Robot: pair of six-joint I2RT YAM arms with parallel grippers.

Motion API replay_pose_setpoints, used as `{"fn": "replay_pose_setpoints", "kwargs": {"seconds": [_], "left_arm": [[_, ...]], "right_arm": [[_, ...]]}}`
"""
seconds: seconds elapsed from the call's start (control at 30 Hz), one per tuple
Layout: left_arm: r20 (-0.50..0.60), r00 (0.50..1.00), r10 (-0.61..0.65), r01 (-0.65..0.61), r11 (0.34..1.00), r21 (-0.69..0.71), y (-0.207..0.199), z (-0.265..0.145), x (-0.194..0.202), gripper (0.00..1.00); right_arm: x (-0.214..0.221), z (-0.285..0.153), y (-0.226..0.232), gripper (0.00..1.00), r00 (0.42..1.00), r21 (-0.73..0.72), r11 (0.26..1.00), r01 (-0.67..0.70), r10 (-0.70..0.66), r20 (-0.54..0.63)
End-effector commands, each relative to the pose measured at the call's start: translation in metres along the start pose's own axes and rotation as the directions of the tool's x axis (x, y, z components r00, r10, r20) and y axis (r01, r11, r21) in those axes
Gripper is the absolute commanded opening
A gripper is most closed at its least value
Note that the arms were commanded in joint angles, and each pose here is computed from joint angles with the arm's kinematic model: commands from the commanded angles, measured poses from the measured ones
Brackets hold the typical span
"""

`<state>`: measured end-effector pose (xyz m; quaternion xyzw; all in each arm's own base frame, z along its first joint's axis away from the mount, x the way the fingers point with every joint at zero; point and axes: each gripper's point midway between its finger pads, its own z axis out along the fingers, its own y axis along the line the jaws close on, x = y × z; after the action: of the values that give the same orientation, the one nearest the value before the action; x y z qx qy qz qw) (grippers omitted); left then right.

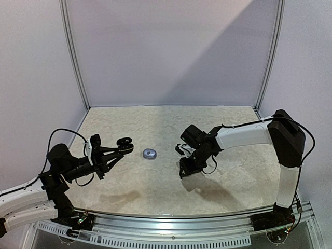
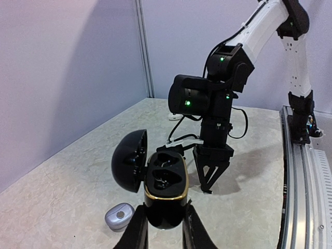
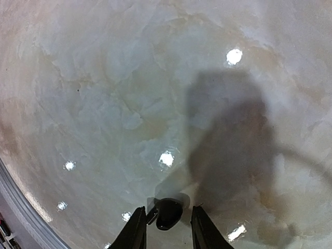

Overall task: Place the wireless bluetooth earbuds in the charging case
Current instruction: Move the right earbud to the center of the board.

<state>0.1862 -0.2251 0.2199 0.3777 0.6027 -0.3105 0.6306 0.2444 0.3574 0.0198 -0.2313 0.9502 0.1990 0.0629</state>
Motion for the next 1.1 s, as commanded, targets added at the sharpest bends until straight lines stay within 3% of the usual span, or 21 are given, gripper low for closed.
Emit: {"fn": "replay_pose_setpoints", "kwargs": {"seconds": [0.0,0.33,0.63,1.07], "left_arm": [[-0.027,1.0,0.002,-0.002,1.0,-0.006,0.002,-0.001,0.01,0.0],[-0.028,1.0,0.002,-0.003,1.0,-0.008,0.002,-0.001,0.011,0.0],[-0.029,1.0,0.001,-0.001,1.0,-0.003,0.002,-0.001,0.011,0.0],[-0.028,1.0,0.003,-0.003,1.0,-0.005,0.002,-0.001,0.011,0.0]], "right_arm": [[-0.001,0.01,-0.003,0.3,1.0,0.012,1.0,-0.016,0.016,-0.021],[0.001,0.01,0.0,0.24,0.999,0.042,0.999,0.002,0.0,-0.045],[0.006,0.004,-0.008,0.29,0.996,0.211,0.976,0.048,-0.033,-0.077],[0.001,0.017,0.002,0.22,0.995,0.201,0.977,0.068,-0.051,-0.085]]}}
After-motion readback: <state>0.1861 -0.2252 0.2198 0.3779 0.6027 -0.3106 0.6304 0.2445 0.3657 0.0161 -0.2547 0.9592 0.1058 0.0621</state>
